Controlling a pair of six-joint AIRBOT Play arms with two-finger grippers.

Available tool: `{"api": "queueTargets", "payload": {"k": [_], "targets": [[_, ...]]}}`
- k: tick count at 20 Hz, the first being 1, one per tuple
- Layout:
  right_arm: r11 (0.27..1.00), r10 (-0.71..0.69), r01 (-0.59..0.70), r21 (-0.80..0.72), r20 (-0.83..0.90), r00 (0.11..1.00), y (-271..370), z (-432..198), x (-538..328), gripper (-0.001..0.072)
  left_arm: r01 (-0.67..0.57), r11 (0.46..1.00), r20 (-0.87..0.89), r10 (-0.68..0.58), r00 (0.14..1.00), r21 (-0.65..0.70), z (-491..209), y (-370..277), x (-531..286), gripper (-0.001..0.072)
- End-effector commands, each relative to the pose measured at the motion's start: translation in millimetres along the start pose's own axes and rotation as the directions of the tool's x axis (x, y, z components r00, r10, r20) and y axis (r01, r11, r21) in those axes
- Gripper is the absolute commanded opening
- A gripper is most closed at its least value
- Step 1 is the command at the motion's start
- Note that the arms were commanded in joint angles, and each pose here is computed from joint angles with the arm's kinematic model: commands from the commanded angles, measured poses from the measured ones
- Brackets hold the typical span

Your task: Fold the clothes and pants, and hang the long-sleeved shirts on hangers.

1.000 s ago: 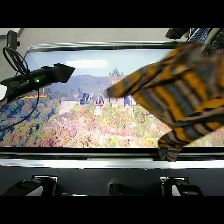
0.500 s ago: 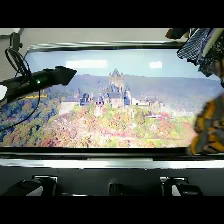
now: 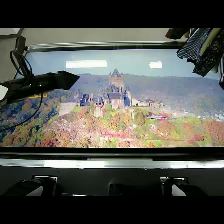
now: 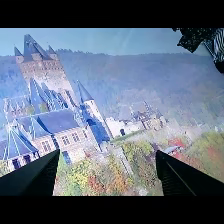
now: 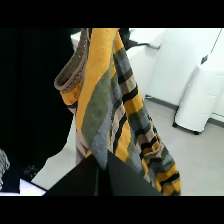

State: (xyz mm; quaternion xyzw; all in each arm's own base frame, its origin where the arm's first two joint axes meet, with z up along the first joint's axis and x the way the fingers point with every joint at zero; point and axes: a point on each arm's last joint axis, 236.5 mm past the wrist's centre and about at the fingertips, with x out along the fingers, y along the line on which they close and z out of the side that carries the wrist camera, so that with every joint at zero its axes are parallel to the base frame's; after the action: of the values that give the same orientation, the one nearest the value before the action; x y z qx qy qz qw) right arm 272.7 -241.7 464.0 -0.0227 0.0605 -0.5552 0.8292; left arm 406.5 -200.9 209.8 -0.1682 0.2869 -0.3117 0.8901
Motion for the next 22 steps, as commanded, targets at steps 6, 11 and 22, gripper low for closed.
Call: {"api": "queueTargets", "payload": {"k": [6,11,22], "targets": [[0.973,-0.176,0.174,0.149,-0.001,0.984,-85,9,42,0.0016,0.009,1.000,-0.020,-0.009,1.000,0.000,-5,-2,0,0.0674],[0.950,-0.241,0.222,0.218,0.064,0.968,-122,26,41,0.0015,0.008,1.000,-0.021,-0.008,1.000,0.000,-5,-2,0,0.0674],[0.877,-0.310,0.296,0.378,-0.027,0.950,-184,1,63,0.0018,0.008,1.000,-0.021,-0.008,1.000,-0.001,-5,-2,0,0.0674]]}}
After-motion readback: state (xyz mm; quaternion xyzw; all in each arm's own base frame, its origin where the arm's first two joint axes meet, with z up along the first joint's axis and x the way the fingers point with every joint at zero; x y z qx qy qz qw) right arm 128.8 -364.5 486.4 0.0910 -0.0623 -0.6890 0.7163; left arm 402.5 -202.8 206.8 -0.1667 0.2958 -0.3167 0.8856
